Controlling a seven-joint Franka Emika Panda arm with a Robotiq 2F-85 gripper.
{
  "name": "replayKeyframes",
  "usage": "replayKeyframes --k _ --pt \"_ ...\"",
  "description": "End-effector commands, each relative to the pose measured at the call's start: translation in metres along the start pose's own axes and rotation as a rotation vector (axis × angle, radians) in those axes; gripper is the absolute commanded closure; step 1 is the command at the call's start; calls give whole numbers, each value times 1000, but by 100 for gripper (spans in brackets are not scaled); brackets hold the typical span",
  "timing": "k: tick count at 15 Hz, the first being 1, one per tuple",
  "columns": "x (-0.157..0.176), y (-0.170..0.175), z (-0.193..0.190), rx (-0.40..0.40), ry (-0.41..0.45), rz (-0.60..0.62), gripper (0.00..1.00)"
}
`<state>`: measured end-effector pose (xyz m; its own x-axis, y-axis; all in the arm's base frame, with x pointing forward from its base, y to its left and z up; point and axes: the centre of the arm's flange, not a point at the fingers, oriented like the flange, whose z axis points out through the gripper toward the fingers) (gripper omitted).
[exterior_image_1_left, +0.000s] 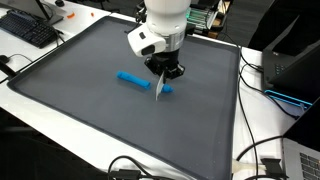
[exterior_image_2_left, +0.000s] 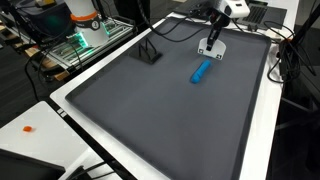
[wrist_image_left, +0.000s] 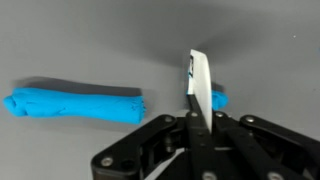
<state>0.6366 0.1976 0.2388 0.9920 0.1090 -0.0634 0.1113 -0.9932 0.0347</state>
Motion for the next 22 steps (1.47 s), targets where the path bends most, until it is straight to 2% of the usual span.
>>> replayKeyframes --k 1,7,11,16,22 --pt "4 -4 -12 -17 6 -21 99" --pt "12 19 -46 -44 64 -8 99" --pt "12 39 -55 -77 72 -12 99" --pt "9 58 -44 -99 37 -12 99" --pt "5 65 -25 -114 11 -8 99"
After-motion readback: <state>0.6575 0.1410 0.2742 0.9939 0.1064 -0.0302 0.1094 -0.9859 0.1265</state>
